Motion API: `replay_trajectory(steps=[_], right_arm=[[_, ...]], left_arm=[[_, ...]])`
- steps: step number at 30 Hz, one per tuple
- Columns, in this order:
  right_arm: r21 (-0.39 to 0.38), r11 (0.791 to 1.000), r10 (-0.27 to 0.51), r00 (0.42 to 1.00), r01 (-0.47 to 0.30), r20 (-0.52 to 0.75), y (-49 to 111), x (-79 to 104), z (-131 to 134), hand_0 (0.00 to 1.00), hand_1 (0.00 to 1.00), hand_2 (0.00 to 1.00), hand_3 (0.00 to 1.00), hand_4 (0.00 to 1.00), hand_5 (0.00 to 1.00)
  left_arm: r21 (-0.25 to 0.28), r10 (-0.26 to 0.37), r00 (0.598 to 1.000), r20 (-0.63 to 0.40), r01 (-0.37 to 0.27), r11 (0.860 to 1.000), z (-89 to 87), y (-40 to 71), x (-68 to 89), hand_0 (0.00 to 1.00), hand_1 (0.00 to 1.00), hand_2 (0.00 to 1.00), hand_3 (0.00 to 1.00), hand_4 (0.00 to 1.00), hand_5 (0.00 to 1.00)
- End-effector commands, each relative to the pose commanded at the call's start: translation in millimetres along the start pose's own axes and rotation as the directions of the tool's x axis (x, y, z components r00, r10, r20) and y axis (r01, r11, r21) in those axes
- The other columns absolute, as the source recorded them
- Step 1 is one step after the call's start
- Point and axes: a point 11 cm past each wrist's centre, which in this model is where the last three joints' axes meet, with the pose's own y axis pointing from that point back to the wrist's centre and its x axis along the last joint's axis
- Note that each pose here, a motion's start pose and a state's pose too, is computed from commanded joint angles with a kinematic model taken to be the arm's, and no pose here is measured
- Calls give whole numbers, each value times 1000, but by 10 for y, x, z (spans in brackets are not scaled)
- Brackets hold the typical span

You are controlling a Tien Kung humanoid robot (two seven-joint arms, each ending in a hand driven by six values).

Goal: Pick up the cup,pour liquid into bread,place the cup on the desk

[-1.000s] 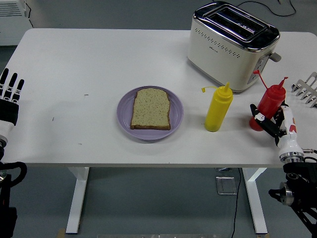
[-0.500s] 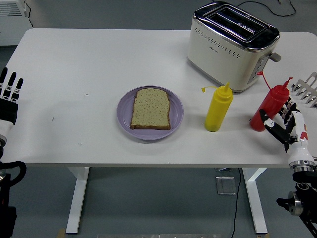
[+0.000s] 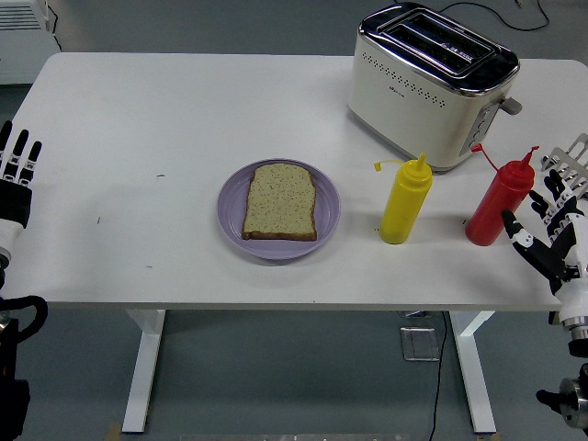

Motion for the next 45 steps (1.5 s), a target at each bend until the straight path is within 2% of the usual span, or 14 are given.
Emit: replay_trajectory(steps=[3,7,8,9,13,14,19,20,23,30,45], right_arm=[[13,999,42,997,-43,58,38,83,-65,925,873,979,998,833,248],[25,994,97,968,-106,231,-5,220,-205,925,873,979,998,833,248],[23,993,109,955,-120,276,-26,257,-232,860,803,914,934,819,305],[22,991,120,936,-135,330,-53,301,-266,860,803,914,934,819,305],[37,983,134,840,-180,526,-193,466,-433,860,803,914,934,819,305],[38,982,133,813,-187,567,-224,504,-460,826,783,843,868,751,463],[-7,977,148,656,-213,740,-350,643,-453,826,783,843,868,751,463],[-15,976,151,622,-217,768,-380,672,-445,810,757,805,828,698,552],[-31,972,156,547,-231,822,-457,717,-417,810,757,805,828,698,552],[-28,972,154,544,-234,825,-521,723,-395,810,760,805,828,687,568],[-71,969,193,546,-236,816,-497,743,-269,811,758,805,836,701,585]], left_arm=[[0,1,1000,0,-1,1000,2,-1,1,788,738,736,695,545,998],[0,1,1000,0,-1,1000,-1,-2,2,788,738,736,695,545,998],[1,1,1000,0,-1,1000,-2,-2,2,788,738,736,695,545,998],[2,1,1000,0,-1,1000,-4,-2,1,788,738,736,695,545,998],[2,1,1000,0,-1,1000,-5,-5,-3,788,738,736,695,545,998],[2,0,1000,0,0,1000,-5,-5,-4,788,738,735,695,545,998],[2,0,1000,-1,0,1000,-5,-5,-4,788,738,735,695,545,998],[1,1,1000,-1,-1,1000,-5,-4,-3,788,737,736,695,545,998],[1,1,1000,-1,-1,1000,-5,-3,-1,788,737,736,695,545,998],[3,2,1000,-1,-2,1000,-12,2,4,788,737,736,695,545,998],[12,2,1000,5,-2,1000,-40,17,11,788,738,735,695,545,998]])
